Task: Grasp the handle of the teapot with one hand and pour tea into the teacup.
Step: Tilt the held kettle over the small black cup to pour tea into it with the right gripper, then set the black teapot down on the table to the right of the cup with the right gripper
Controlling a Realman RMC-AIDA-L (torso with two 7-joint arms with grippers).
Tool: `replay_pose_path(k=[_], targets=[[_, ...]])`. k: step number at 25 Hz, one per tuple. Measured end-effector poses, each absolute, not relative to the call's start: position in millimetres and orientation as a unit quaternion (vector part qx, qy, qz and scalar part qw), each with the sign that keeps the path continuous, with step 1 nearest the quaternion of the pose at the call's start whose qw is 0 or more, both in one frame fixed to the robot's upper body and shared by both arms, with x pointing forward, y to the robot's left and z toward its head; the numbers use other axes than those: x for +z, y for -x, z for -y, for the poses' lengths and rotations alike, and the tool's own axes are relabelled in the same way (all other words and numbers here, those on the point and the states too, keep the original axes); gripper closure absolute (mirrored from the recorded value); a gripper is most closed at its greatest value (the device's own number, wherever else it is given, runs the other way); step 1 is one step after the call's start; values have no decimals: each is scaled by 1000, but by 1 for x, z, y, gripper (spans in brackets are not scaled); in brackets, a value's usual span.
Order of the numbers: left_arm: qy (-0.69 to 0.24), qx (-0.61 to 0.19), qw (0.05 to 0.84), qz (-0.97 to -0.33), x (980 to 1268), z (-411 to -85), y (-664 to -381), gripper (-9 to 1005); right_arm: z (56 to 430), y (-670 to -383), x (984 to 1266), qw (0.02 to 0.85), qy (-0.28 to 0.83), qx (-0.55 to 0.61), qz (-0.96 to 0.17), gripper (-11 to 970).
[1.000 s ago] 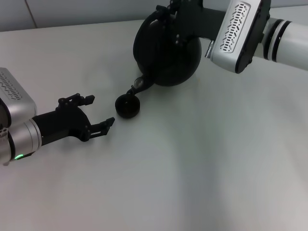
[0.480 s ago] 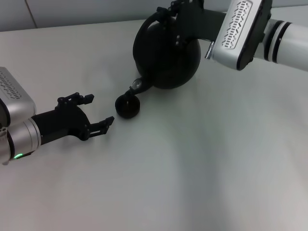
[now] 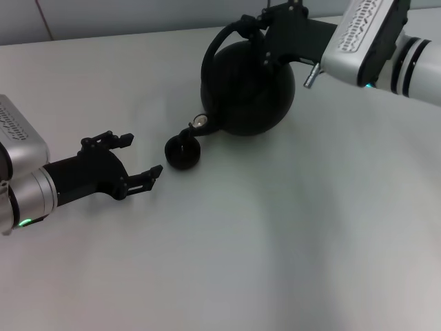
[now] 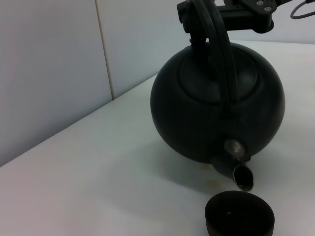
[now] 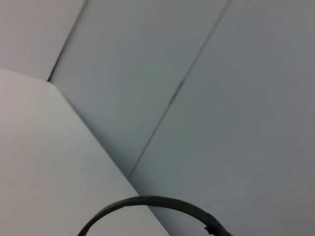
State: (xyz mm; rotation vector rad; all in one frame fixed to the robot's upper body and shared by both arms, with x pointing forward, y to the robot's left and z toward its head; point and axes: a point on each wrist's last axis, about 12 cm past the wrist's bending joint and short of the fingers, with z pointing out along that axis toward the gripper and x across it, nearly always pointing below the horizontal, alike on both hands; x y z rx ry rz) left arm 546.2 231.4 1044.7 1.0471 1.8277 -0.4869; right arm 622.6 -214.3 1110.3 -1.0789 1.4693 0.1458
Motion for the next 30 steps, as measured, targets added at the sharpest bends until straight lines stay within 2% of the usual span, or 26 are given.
replay_pose_path(k=[9,12,17,30], targets=[[-428,-199,470,-746,1045,-231,-546,188,248,-621,1105,624,350,109,-690,877],[-428,-199,469,-746,1044,-231,-545,187,267,-618,1096,636,271,127,-711,877],[-429,-201,469,-746,1044,-231,-545,187,285,-612,1081,632,207,130,-736,878],[-445,-195,459,-744,1047,-229,-546,187,297,-597,1061,627,159,137,-751,878]])
